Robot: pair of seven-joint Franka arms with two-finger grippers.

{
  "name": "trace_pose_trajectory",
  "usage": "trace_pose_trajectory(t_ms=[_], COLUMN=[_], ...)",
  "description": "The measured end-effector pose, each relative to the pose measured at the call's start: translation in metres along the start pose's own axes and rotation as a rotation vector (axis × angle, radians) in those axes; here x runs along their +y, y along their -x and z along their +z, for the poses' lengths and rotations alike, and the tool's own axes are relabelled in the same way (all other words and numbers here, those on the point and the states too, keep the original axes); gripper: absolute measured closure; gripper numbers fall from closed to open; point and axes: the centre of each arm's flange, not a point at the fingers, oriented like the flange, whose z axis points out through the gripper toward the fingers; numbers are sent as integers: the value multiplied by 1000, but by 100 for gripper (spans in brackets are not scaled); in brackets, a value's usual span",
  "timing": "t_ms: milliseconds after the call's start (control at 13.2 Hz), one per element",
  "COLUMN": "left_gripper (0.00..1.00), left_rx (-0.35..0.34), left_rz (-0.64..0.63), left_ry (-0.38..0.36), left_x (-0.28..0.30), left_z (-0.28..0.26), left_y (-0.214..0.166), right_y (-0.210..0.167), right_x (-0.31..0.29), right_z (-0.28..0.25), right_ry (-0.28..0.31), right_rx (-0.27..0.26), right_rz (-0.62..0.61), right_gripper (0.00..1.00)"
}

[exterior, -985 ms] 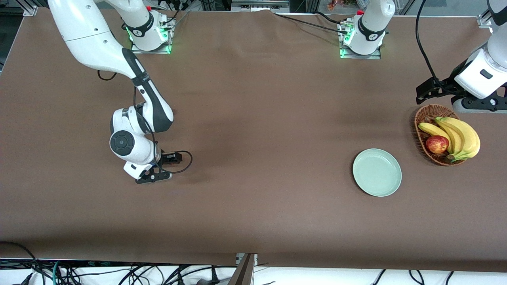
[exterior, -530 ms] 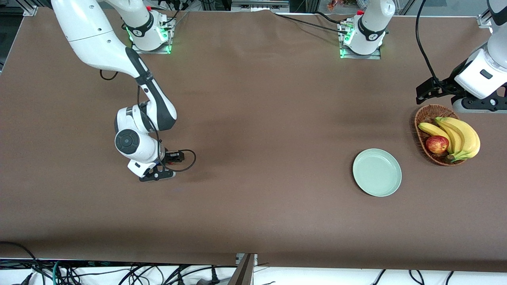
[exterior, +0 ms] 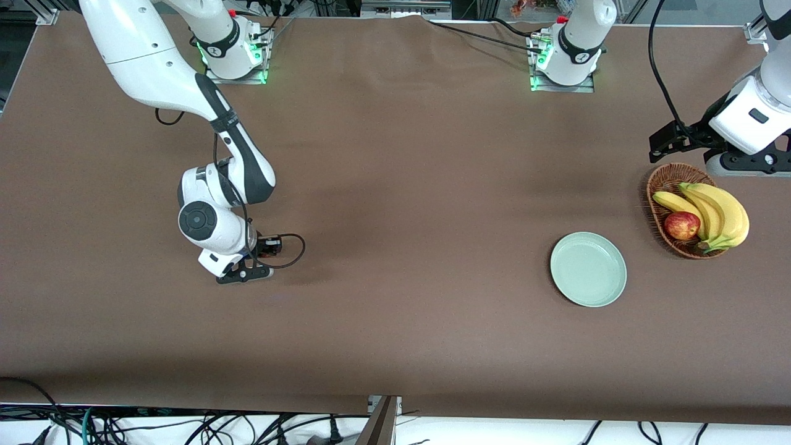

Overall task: Collect all strawberries into plate
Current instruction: 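Carry the strawberry to the table middle and open the right gripper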

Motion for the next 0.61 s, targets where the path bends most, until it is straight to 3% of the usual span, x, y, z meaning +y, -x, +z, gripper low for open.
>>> trace_pose_trajectory(t_ms=[303,606], left_gripper=[0,0], left_rx=[0,0], left_rz=[0,-1], left_ry=[0,0], left_x=[0,0], left_z=[0,0], left_y=[0,0], right_y=[-2,17], right_x=[-67,-199], right_z=[-16,-35], right_ry=[-36,-71], right_rx=[37,79], right_rz=[87,240], right_gripper=[62,62])
